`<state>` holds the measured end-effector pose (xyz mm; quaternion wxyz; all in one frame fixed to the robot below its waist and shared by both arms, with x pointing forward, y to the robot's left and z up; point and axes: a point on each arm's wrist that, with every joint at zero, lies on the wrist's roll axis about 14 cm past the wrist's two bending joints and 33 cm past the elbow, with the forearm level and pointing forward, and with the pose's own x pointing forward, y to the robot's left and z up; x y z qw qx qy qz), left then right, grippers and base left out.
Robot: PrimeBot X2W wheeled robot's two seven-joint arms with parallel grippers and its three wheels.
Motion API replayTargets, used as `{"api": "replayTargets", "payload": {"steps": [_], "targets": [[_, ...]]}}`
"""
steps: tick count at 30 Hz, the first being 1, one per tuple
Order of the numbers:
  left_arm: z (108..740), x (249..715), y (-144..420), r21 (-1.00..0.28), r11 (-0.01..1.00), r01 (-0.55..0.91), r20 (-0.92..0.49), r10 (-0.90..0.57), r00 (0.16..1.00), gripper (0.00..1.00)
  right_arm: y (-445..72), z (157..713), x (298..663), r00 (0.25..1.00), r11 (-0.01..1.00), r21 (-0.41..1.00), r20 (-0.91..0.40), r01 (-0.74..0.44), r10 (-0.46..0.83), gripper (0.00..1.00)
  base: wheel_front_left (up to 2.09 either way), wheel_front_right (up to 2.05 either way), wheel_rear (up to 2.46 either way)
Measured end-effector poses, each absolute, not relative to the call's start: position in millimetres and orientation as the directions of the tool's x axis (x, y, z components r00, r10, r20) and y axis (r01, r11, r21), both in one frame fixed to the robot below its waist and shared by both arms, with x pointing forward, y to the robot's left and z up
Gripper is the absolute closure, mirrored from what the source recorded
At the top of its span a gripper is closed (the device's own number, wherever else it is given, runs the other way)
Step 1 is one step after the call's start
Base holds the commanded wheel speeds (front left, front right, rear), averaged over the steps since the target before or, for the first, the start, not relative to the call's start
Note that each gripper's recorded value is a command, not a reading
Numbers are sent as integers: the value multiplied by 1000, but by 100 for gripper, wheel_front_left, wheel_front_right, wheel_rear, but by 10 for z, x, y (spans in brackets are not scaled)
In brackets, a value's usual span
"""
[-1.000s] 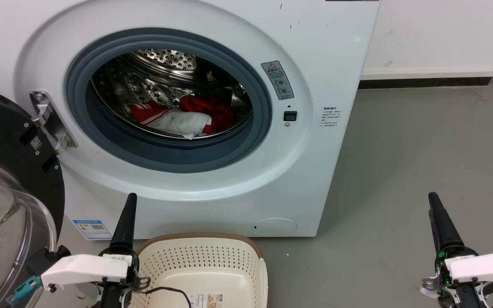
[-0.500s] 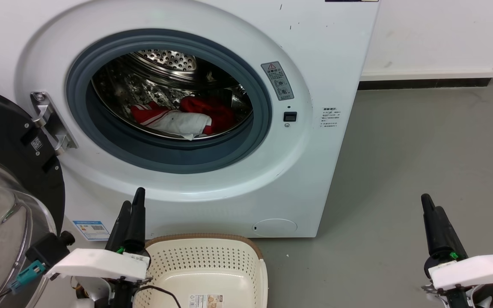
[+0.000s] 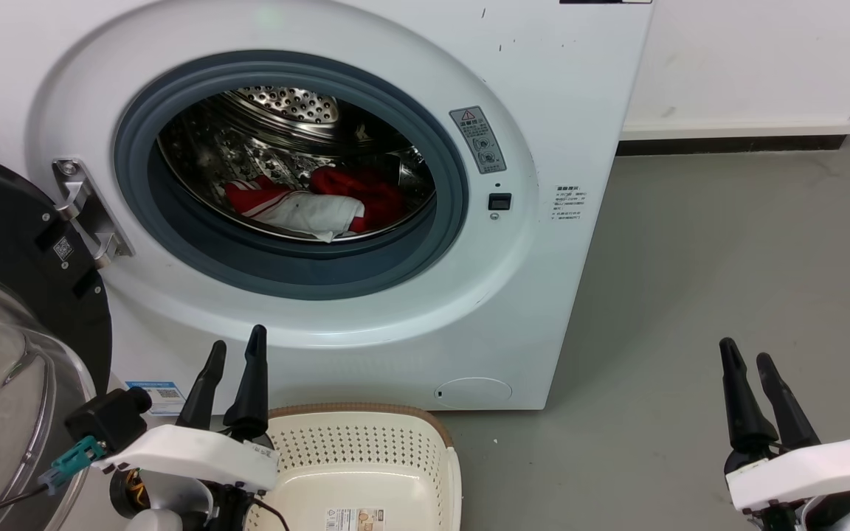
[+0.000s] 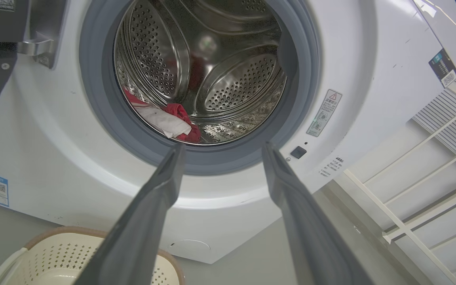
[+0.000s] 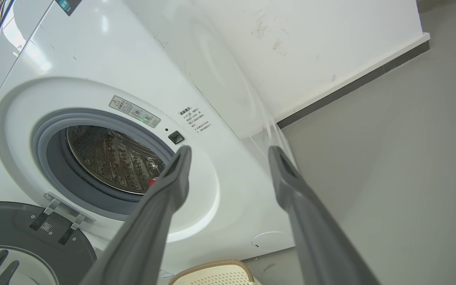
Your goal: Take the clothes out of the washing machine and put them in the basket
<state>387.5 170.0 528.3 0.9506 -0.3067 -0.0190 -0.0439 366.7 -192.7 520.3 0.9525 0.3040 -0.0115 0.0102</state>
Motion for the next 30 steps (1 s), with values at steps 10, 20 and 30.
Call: {"api": "replayTargets", "payload": {"steps": [10,20,30], "targets": [[5305,3872,1700,-455,885,98,73,-72,995,0,-1891,5202,3629,999,886,462,23,-36,29,0,0,0,0],[5328,3858,1705,-349,932,101,88,-75,993,0,-1858,5241,3613,999,932,358,33,-51,41,0,0,0,0],[5338,3841,1718,-240,966,94,103,-71,992,0,-1818,5227,3588,998,961,268,29,-62,56,0,0,0,0]]}}
